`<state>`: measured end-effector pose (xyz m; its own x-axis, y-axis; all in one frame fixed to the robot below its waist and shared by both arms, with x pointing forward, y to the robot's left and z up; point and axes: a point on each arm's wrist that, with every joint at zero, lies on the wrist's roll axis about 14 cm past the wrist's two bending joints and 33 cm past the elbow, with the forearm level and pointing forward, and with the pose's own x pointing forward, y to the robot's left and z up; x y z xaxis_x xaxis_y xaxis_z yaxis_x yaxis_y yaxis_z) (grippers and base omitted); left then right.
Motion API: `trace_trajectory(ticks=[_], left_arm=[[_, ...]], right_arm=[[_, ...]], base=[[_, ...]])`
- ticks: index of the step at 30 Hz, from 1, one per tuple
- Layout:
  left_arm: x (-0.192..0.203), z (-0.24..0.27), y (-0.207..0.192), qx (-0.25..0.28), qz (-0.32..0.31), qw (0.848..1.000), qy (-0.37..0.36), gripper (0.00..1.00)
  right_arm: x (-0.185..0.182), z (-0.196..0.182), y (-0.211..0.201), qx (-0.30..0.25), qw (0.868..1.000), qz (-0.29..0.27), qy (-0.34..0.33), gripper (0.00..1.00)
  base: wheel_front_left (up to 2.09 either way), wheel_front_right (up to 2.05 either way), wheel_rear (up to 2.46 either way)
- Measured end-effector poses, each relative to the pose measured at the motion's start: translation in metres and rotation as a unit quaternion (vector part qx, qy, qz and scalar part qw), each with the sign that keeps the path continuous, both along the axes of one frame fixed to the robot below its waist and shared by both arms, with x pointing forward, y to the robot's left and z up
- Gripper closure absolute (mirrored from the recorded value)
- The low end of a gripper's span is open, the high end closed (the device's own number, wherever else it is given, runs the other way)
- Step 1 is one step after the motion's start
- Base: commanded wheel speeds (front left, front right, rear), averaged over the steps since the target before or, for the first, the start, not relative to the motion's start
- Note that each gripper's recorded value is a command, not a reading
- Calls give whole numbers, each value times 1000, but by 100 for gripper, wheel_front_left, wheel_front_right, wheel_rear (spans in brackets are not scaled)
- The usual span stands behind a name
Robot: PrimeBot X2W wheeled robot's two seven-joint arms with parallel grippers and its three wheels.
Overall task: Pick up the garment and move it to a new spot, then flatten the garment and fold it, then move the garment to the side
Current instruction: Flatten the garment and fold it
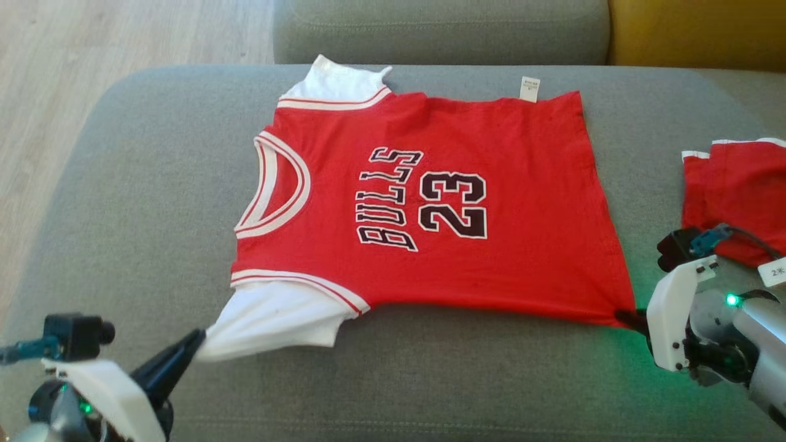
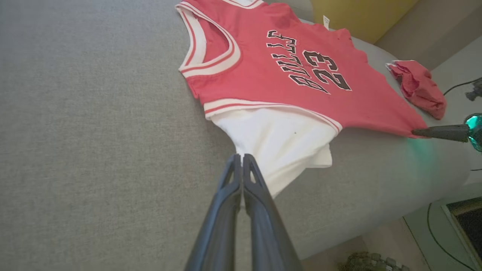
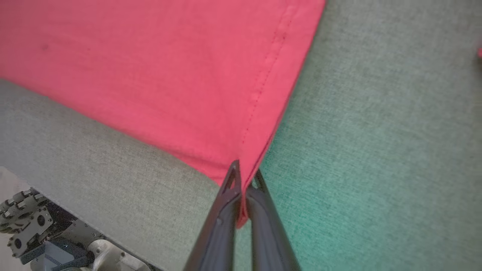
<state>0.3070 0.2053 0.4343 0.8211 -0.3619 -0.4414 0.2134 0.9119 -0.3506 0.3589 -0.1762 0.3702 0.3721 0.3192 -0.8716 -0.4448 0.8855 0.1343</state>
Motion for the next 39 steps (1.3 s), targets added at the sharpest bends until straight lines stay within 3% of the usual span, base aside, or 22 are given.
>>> trace_trajectory(ticks=[5,10,13,20,31,39], left_arm=[[-26,-3,-6,-20,-25,998,46,100],[-21,5,-5,-19,-35,998,41,100],[-12,8,0,28,-45,998,26,100],[31,31,-5,50,-60,996,-32,100],[96,57,-15,75,-70,990,-95,100],[137,47,-23,95,-76,988,-92,100]], right_arm=[[-15,-2,0,0,999,5,40,100],[-16,-3,-2,7,999,-1,50,100],[-7,-1,-7,4,999,-11,40,100],[44,22,-16,2,999,-30,-26,100],[76,23,-2,8,998,-22,-52,100],[102,29,7,9,997,-20,-76,100]], base=[[0,0,0],[0,0,0],[0,0,0],[0,0,0],[0,0,0],[0,0,0]])
